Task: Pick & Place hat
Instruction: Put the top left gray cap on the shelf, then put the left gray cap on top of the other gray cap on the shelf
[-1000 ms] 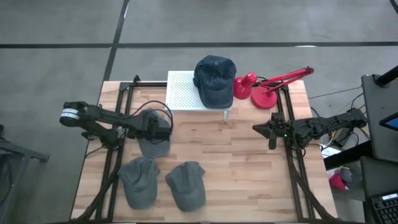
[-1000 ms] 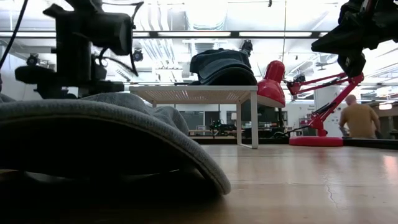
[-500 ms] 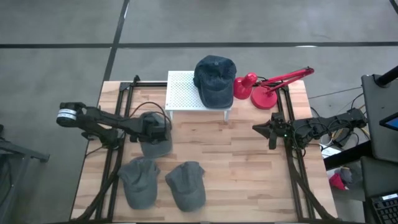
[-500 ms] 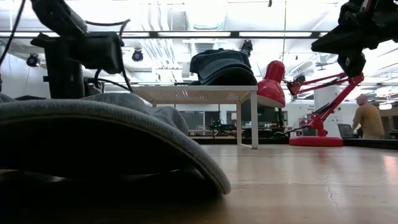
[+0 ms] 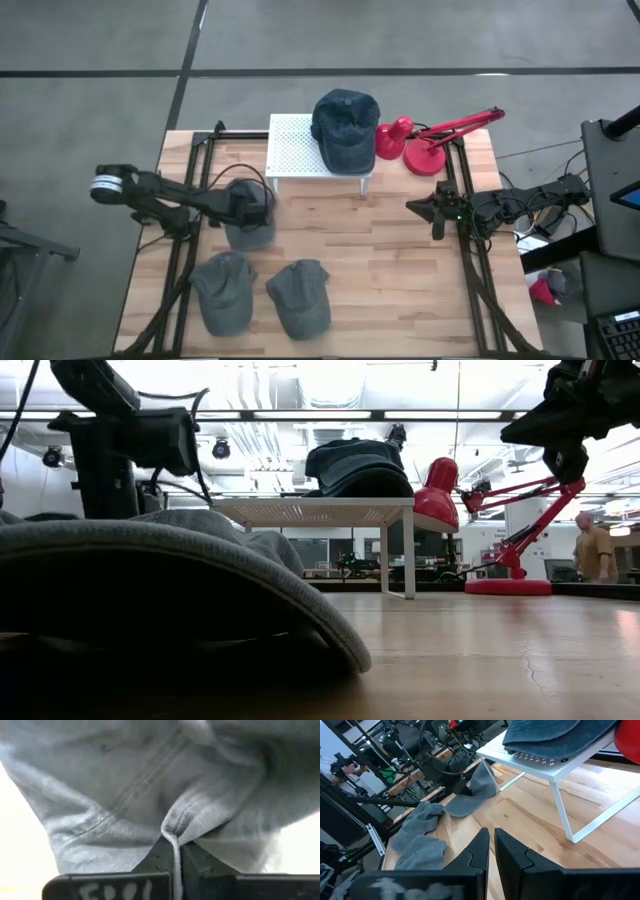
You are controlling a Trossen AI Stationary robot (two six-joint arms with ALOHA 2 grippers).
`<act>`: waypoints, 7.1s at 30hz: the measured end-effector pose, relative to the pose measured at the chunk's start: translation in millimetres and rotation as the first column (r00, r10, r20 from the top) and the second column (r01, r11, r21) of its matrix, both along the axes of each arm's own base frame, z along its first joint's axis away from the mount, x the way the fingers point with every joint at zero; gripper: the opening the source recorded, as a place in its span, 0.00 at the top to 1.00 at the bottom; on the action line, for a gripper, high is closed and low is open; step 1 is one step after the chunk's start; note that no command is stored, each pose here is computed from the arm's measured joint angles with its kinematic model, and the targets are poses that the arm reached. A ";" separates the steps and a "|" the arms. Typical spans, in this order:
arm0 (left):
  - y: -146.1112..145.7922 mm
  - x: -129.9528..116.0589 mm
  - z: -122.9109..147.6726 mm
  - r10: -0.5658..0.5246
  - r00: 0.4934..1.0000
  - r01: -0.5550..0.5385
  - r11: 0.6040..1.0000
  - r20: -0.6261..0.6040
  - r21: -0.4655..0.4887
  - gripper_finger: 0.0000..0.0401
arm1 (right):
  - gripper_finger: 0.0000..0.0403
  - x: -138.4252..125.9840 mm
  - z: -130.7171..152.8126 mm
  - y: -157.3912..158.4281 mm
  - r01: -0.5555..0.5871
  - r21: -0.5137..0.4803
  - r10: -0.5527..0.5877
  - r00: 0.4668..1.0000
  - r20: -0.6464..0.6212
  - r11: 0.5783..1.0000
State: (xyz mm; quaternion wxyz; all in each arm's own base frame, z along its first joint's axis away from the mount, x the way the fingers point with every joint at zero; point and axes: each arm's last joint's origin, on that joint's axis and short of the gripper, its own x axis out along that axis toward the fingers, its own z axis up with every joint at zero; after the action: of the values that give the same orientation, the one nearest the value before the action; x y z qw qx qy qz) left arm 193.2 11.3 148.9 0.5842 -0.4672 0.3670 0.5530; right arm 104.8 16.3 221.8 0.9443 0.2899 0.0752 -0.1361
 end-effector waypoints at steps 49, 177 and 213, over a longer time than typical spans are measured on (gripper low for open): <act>53.9 62.6 219.4 0.054 0.995 0.027 0.674 -0.085 0.738 1.00 | 0.93 0.0 -0.2 -0.2 0.007 -0.002 -0.007 1.000 -0.002 1.000; 86.8 91.2 222.3 -0.407 0.911 0.379 0.753 -0.071 0.538 0.52 | 0.93 0.0 0.0 -0.1 0.005 0.005 -0.005 1.000 0.000 1.000; -77.6 4.5 230.7 -0.341 0.926 0.371 0.901 0.163 -0.224 0.52 | 0.93 -0.1 0.0 -0.1 0.005 0.006 -0.005 1.000 0.000 1.000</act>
State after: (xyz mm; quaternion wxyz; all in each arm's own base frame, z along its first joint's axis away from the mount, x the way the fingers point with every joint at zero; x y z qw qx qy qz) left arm 197.7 -66.2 379.6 0.6326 -0.4946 0.4773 0.3569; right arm 104.8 16.2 221.7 0.9432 0.2928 0.0748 -0.1380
